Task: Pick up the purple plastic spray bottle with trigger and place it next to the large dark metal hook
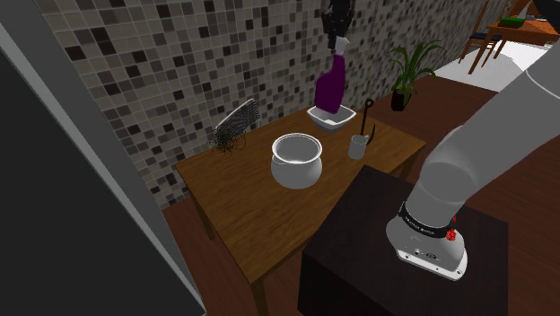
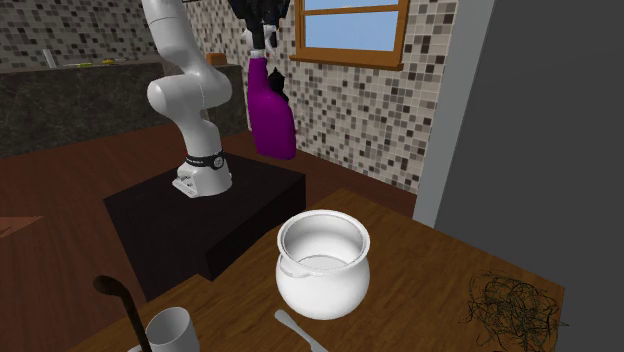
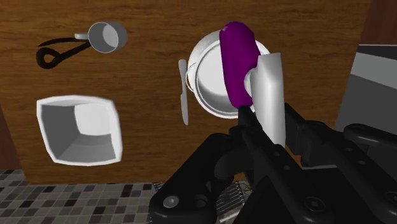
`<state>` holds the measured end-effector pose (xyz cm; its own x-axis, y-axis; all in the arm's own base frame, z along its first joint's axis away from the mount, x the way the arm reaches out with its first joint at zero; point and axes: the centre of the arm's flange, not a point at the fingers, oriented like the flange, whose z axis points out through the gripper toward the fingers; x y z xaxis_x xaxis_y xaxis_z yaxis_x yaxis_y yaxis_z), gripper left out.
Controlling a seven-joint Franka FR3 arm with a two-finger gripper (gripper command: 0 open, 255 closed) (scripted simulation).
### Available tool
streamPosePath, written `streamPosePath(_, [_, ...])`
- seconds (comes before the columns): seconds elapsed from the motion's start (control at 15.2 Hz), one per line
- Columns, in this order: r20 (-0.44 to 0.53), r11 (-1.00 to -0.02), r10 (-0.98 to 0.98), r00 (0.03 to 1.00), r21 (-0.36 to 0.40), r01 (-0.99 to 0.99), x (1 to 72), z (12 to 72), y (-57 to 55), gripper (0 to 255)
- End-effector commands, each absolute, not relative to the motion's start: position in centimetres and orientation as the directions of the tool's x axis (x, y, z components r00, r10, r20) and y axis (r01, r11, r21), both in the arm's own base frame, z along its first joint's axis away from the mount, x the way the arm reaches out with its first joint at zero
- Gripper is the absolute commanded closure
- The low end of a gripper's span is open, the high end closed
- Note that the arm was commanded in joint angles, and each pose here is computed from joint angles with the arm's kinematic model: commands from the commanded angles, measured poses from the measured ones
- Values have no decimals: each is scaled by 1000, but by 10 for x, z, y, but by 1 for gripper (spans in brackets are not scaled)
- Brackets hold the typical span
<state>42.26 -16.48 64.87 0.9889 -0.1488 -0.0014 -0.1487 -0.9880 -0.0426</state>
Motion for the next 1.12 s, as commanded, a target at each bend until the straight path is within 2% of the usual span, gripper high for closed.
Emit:
streamPosePath(0.0, [-1, -988, -147, 989, -43, -147, 414, 648, -192, 255])
streamPosePath(0.73, [-1, -988, -147, 989, -43, -147, 377, 649, -337, 255])
streamPosePath(1.06, [-1, -988, -147, 989, -43, -147, 377, 622, -337, 255])
